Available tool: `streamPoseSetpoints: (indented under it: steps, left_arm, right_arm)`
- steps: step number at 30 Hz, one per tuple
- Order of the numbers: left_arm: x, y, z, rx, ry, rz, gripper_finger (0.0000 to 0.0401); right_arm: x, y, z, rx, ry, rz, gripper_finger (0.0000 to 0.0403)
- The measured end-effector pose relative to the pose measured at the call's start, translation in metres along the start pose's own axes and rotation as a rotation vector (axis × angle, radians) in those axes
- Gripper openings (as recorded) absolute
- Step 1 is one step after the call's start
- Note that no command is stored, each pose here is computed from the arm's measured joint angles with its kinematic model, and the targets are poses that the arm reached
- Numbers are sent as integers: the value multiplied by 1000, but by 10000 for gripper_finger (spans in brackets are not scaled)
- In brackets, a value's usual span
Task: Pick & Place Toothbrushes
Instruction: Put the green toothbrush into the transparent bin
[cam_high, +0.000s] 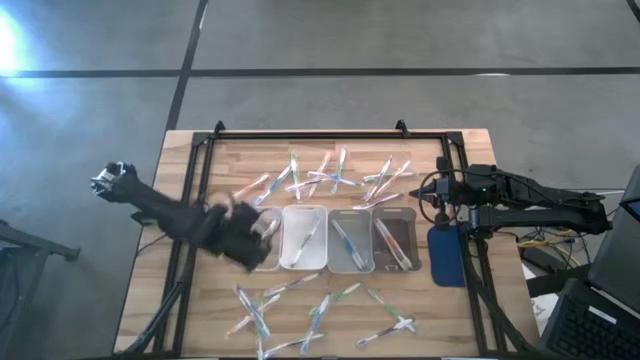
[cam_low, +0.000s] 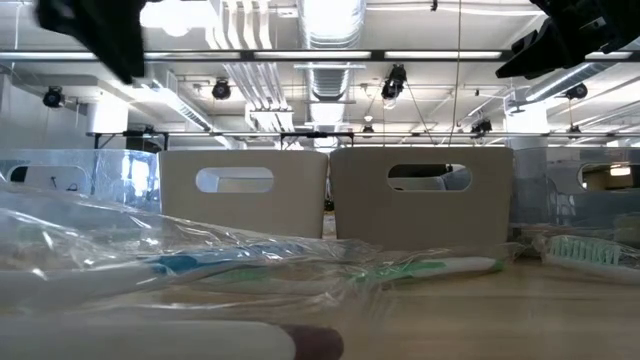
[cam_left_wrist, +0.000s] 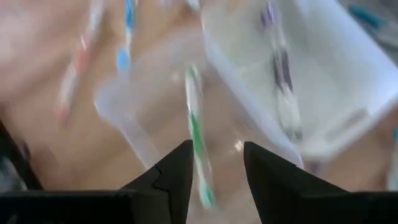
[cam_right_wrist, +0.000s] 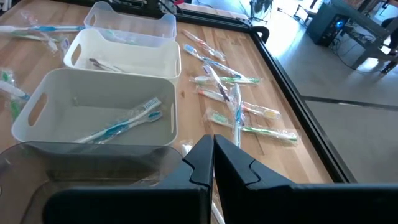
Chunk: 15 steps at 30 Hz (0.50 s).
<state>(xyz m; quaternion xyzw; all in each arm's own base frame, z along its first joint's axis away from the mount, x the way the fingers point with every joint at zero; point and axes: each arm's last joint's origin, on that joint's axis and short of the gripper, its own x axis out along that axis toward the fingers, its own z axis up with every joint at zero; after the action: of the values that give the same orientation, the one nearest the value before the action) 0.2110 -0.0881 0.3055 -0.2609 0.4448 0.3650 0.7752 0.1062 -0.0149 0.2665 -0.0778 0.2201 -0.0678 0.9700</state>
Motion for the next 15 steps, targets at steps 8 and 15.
streamPoseSetpoints:
  steps: [8,15]
  left_arm:
    - [37,32,96,120,-116,40,147]
    - [57,77,149,11,-113,-7,147]
  right_arm:
    - [0,0,0,0,0,0,8]
    - [0,0,0,0,0,0,8]
